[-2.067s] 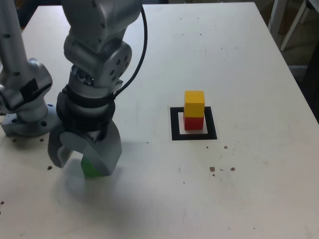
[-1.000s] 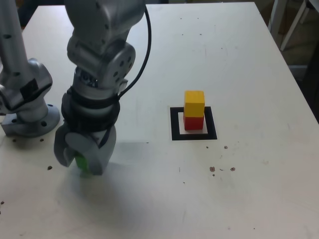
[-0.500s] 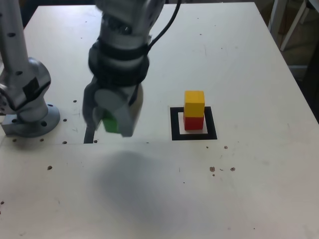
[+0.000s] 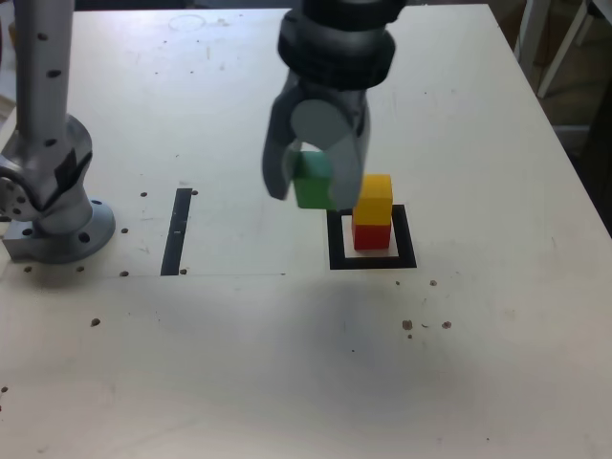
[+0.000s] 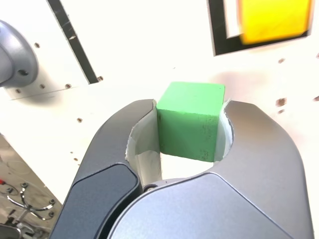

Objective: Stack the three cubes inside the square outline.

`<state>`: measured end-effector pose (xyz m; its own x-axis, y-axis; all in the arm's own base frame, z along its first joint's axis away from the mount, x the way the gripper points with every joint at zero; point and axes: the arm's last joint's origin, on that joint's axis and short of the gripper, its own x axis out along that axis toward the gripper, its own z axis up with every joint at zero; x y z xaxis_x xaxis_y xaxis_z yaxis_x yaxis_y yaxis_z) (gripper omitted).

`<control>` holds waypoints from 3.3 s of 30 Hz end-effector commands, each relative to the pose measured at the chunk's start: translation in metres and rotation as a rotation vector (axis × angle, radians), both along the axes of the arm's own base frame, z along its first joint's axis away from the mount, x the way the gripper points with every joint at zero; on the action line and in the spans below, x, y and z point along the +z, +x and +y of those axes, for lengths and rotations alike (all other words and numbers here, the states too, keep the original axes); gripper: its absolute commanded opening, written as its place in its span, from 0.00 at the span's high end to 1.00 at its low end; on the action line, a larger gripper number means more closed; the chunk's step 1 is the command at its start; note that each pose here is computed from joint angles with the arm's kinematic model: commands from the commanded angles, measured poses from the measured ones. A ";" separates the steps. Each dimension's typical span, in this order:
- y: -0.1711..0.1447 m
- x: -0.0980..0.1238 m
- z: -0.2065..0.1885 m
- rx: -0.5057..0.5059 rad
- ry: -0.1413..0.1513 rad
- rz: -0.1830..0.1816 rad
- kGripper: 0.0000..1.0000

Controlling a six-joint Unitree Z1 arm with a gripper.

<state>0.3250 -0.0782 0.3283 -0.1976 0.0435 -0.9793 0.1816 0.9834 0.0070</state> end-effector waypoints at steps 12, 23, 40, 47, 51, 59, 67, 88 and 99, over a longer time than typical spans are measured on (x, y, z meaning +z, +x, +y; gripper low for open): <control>0.036 -0.007 0.036 0.038 -0.018 -0.003 0.70; 0.045 -0.012 0.049 0.049 -0.020 0.002 0.70; 0.048 -0.017 0.052 0.057 -0.007 0.009 0.06; 0.047 -0.016 0.056 0.065 0.001 0.007 0.01; 0.045 -0.015 0.056 0.066 0.002 0.006 0.01; 0.022 0.003 0.059 0.069 0.024 -0.016 0.01; -0.037 0.014 0.065 0.102 0.089 0.001 0.01; -0.157 -0.050 0.073 0.192 0.123 0.069 0.00; -0.175 -0.090 0.072 0.207 0.080 0.076 0.00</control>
